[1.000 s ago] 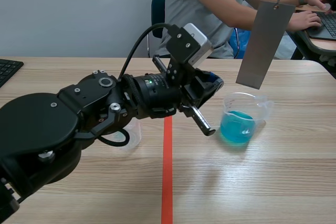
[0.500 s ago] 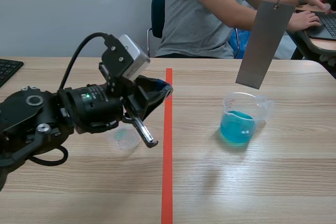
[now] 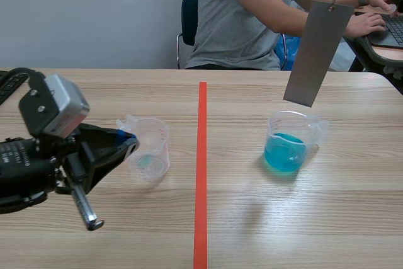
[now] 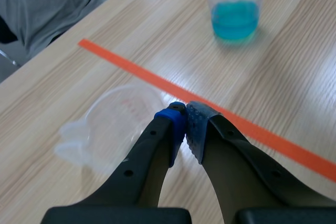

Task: Do the redox reaction experiment.
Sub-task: 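Raise the plate and point at it, then lower the plate into the blue solution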

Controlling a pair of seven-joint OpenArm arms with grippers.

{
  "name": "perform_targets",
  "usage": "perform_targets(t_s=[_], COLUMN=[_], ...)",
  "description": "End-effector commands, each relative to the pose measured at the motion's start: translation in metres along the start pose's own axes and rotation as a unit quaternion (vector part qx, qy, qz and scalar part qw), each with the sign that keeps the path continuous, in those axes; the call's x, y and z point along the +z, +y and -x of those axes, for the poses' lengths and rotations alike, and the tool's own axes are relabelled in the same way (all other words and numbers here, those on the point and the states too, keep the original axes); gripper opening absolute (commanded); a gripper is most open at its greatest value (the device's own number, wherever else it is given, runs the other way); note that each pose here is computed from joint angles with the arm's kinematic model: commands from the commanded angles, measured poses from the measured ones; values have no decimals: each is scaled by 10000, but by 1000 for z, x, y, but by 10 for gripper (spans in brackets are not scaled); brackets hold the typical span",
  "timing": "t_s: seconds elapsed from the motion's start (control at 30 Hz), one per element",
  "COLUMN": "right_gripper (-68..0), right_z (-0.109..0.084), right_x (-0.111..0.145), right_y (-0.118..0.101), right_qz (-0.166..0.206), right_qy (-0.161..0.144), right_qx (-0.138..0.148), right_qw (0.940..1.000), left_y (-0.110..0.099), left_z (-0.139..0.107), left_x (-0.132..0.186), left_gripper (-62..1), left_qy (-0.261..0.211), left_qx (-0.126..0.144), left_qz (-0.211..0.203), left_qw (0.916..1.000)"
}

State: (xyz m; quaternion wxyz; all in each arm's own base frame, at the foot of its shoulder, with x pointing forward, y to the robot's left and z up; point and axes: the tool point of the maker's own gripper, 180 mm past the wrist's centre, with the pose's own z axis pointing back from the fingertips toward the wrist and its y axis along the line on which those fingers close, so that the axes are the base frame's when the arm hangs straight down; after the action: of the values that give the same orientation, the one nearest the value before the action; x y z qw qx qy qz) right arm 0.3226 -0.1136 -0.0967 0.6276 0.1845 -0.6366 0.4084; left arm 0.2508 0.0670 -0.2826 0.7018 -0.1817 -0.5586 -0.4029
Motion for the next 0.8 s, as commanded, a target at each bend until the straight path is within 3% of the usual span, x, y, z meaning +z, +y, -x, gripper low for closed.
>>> perform_targets(t_s=[0.0, 0.23, 0.43, 0.77], right_gripper=[-664, -664, -664, -664], right_z=[-15, -15, -15, -15], right_x=[3, 3, 3, 3], right_y=[-5, -5, -5, -5], right_qz=[14, 14, 14, 14], right_qy=[-188, -188, -188, -188], right_qx=[159, 159, 159, 159], right_qw=[9997, 9997, 9997, 9997], left_y=[-2, -14, -37, -70], left_z=[-3, 37, 68, 92], left_x=[9, 59, 96, 128], left_gripper=[-577, -578, -578, -577], left_qy=[-72, 600, 1156, 1725], left_qx=[87, 423, 839, 1254], left_qz=[-11, -162, -171, -38], left_qw=[9999, 9972, 9896, 9770])
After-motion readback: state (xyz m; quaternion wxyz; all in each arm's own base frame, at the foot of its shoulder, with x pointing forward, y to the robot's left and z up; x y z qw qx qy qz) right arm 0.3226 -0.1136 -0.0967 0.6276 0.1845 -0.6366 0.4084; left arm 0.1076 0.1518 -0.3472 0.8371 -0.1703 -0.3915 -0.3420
